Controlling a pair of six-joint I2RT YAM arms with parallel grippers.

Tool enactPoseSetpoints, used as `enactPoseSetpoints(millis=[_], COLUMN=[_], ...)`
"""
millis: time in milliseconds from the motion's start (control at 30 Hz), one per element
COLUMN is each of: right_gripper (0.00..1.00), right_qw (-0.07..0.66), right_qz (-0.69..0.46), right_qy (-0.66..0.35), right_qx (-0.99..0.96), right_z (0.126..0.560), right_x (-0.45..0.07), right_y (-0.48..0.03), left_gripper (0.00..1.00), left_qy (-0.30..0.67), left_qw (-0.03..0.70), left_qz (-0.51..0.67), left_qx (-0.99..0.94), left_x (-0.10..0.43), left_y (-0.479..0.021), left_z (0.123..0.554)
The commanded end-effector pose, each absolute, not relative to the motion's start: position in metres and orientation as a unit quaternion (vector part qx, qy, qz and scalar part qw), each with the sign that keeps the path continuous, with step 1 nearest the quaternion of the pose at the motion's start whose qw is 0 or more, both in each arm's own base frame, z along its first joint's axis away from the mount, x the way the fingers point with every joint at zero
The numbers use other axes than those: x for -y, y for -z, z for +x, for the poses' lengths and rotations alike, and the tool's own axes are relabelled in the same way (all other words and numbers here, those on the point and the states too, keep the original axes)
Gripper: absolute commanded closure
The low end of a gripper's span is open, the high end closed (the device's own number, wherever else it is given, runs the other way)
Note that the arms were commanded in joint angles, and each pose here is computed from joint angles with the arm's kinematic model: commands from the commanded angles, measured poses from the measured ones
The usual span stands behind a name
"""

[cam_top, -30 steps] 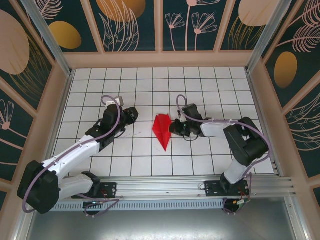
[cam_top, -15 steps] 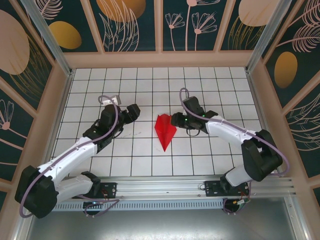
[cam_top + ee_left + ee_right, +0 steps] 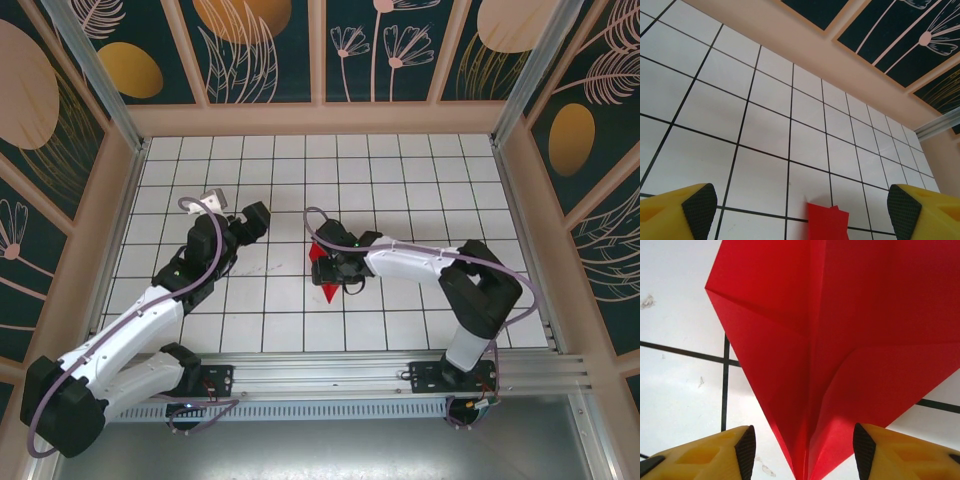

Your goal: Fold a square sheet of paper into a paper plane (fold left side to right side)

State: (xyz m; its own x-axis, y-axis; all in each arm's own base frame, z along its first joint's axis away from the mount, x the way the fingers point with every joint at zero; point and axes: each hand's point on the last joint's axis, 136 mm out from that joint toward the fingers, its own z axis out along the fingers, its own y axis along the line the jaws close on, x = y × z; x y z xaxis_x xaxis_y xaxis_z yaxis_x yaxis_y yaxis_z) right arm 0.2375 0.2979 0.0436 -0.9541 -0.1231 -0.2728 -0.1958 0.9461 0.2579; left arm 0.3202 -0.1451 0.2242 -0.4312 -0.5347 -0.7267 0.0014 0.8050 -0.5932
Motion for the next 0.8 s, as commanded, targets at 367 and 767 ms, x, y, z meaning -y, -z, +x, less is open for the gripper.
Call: enactPoseSetpoints(millis=[367,767], right_gripper=[0.71,1.00], right_qw=[0.135,0.175], right_qz=[-0.078,-0.056], right_qy=[-0.085,-0.089], right_qx=[-0.984,-0.979], right_z=[0.254,0.326], right_x=[-0.295,-0.261], right_y=[-0.029,-0.067], left_gripper=[0.08,0.07], left_qy=[0.246,0.243], left_qw=[0.513,0.517], left_qz=[-0.170,-0.169], left_qx=[-0.804,-0.803], left_x=[0.136,0.132], left_y=[-0.223,-0.225], left_z=[0.317,0.313])
